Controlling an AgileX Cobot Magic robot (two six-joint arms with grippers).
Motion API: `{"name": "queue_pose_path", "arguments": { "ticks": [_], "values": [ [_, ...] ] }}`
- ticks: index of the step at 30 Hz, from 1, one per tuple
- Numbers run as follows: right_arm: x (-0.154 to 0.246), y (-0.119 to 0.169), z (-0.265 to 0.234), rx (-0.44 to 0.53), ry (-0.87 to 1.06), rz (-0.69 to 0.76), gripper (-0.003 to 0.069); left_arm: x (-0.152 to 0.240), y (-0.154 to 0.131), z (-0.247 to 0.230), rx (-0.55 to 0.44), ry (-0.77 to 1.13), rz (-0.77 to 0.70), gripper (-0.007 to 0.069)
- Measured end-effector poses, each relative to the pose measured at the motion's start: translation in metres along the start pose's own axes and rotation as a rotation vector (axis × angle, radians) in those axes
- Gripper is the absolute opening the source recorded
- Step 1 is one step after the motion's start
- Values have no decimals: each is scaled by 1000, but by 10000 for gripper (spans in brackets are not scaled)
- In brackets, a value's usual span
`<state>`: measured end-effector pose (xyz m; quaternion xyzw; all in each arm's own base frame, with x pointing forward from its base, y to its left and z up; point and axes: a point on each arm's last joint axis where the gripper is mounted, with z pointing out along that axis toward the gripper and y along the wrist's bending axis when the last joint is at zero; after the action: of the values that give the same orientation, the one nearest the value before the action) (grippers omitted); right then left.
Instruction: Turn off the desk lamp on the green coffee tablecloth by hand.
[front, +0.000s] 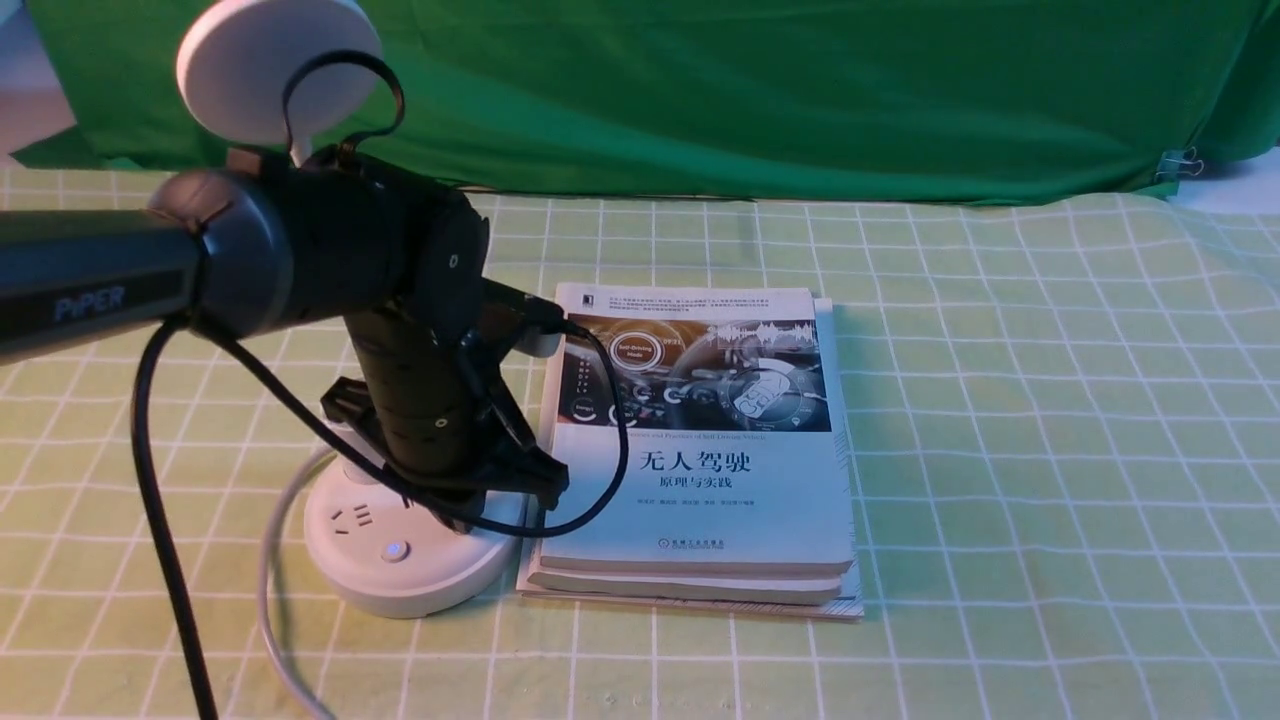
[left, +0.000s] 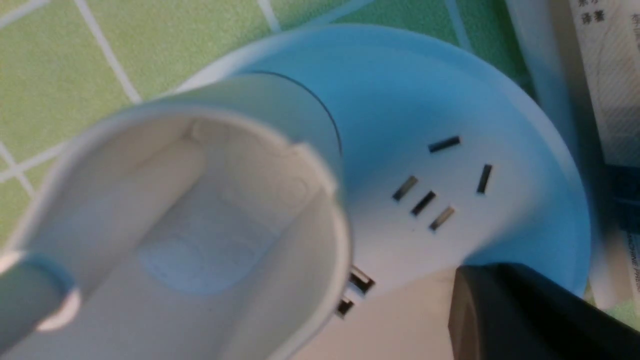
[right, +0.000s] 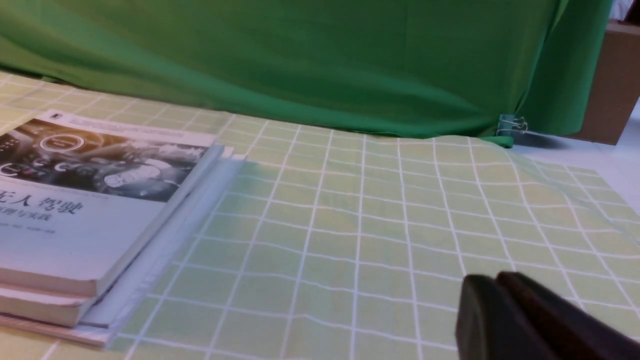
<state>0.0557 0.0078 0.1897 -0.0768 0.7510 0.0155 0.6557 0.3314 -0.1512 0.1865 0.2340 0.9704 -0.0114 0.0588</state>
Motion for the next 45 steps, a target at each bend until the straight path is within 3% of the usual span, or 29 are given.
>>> {"name": "queue_pose_path", "arguments": {
  "ticks": [9,23,30,39,45],
  "values": [
    [0,0,0,0,0,0,31,3,1,-21,-10,-62,-12,19],
    [0,0,0,0,0,0,29,0,1,2,-6,-4,-12,19],
    [0,0,0,0,0,0,29,7,-1,-19,-1,-43,-19,19],
    [0,0,0,0,0,0,29,79,-12,-72,65,-245,-72,19],
    [0,0,0,0,0,0,29,149,-13,-102,56,-676,-91,19]
  ]
}}
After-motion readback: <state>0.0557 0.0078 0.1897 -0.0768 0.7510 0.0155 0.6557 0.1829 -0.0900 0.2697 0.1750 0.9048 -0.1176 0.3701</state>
